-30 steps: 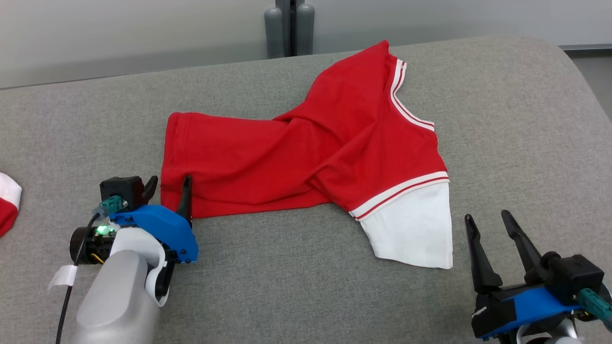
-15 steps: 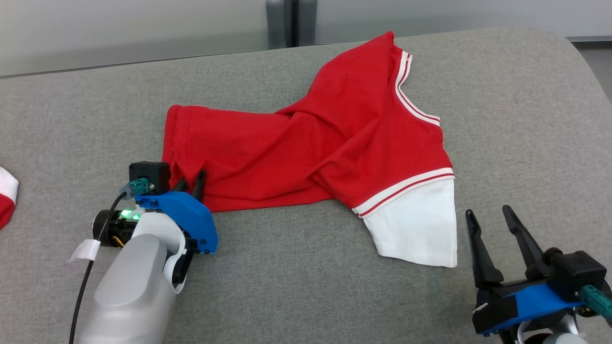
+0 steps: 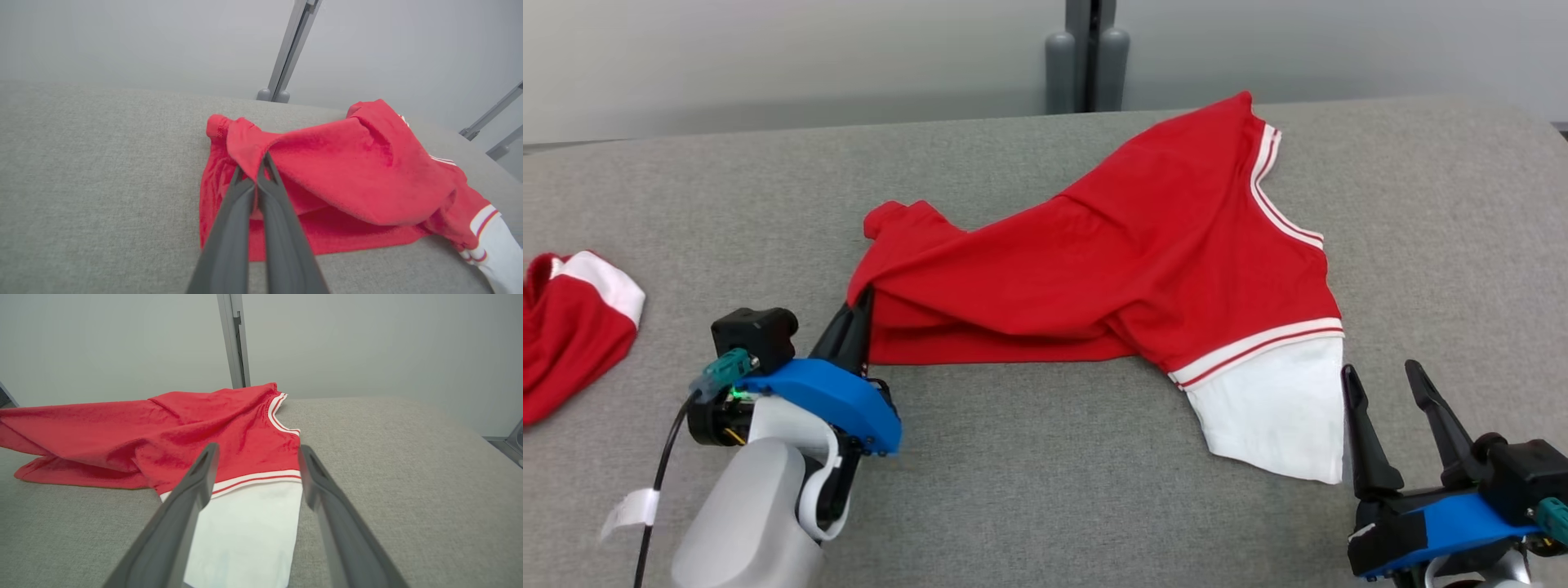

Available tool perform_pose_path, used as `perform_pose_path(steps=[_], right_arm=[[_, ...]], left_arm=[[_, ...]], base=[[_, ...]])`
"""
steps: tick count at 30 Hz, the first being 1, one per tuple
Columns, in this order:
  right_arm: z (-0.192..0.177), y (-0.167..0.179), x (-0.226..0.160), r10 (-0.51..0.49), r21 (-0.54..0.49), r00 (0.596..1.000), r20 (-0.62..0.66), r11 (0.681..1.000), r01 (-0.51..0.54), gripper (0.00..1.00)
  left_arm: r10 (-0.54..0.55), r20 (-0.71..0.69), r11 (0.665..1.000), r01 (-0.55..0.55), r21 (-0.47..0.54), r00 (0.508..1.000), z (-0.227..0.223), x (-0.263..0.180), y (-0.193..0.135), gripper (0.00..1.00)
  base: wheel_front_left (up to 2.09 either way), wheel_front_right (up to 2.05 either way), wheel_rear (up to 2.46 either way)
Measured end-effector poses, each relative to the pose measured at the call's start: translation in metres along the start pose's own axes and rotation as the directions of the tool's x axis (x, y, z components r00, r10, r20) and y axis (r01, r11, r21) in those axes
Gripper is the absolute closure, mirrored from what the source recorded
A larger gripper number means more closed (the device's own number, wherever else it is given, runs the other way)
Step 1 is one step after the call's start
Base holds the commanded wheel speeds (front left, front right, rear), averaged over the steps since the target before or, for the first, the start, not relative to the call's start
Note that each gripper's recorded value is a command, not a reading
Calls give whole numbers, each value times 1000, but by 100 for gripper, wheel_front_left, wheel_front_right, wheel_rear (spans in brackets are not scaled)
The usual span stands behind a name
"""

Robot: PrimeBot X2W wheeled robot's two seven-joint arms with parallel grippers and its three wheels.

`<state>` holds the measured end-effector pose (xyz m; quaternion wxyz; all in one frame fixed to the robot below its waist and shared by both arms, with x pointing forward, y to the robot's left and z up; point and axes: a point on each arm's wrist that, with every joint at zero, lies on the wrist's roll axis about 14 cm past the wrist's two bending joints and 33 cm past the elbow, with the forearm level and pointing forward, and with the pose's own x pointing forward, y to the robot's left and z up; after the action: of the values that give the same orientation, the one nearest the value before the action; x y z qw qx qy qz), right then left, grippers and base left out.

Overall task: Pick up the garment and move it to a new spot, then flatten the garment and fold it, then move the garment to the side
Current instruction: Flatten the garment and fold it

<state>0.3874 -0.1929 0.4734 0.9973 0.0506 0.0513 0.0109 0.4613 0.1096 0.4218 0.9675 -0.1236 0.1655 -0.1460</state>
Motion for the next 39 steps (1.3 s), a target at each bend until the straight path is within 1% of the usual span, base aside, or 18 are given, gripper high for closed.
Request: perform_pose_path(steps=[5,9,13,15,20,23,28,29,30,31,35,37,39], right_arm=[[5,5,1,16,0,1000,14,1000,-16,0],[9,9,1,29,0,999,23,1000,-29,0],[12,14,3,43,2,999,32,999,-43,0],[12,17,3,51,4,998,33,999,-51,0],[13,19,2,58,6,998,36,998,-58,0],[14,15,-1,46,7,998,38,999,-46,0],[15,8,-5,25,7,999,43,1000,-25,0],[15,7,-5,22,7,999,43,1000,-22,0],[15,5,-6,15,7,999,41,1000,-16,0],[14,4,-6,12,7,999,39,1000,-13,0],[13,1,-7,3,6,999,32,1000,-3,0],[12,0,-7,1,6,1000,29,1000,-1,0],[10,0,-6,1,6,1000,23,1000,-2,0]], left_arm=[[-45,117,999,47,-19,992,34,-24,-22,100],[-78,230,997,82,-7,970,70,-46,-40,100],[-109,327,994,96,56,939,104,-61,-56,100],[-105,312,992,78,96,944,102,-61,-57,100],[-118,341,990,86,108,932,113,-56,-71,100],[-117,315,991,89,101,942,108,-53,-75,100],[-94,221,995,87,40,971,82,-53,-71,100],[-86,186,996,82,29,979,74,-54,-69,100],[-60,106,998,60,6,993,52,-60,-60,100],[-40,59,999,40,-5,997,39,-65,-54,100],[22,-107,999,-25,-32,994,-1,-86,-35,100],[33,-140,998,-38,-40,990,-9,-89,-32,100],[53,-157,998,-58,-26,986,-14,-89,-25,100]], base=[[0,0,0],[0,0,0],[0,0,0],[0,0,0],[0,0,0],[0,0,0],[0,0,0],[0,0,0],[0,0,0],[0,0,0],[0,0,0],[0,0,0],[0,0,0]])
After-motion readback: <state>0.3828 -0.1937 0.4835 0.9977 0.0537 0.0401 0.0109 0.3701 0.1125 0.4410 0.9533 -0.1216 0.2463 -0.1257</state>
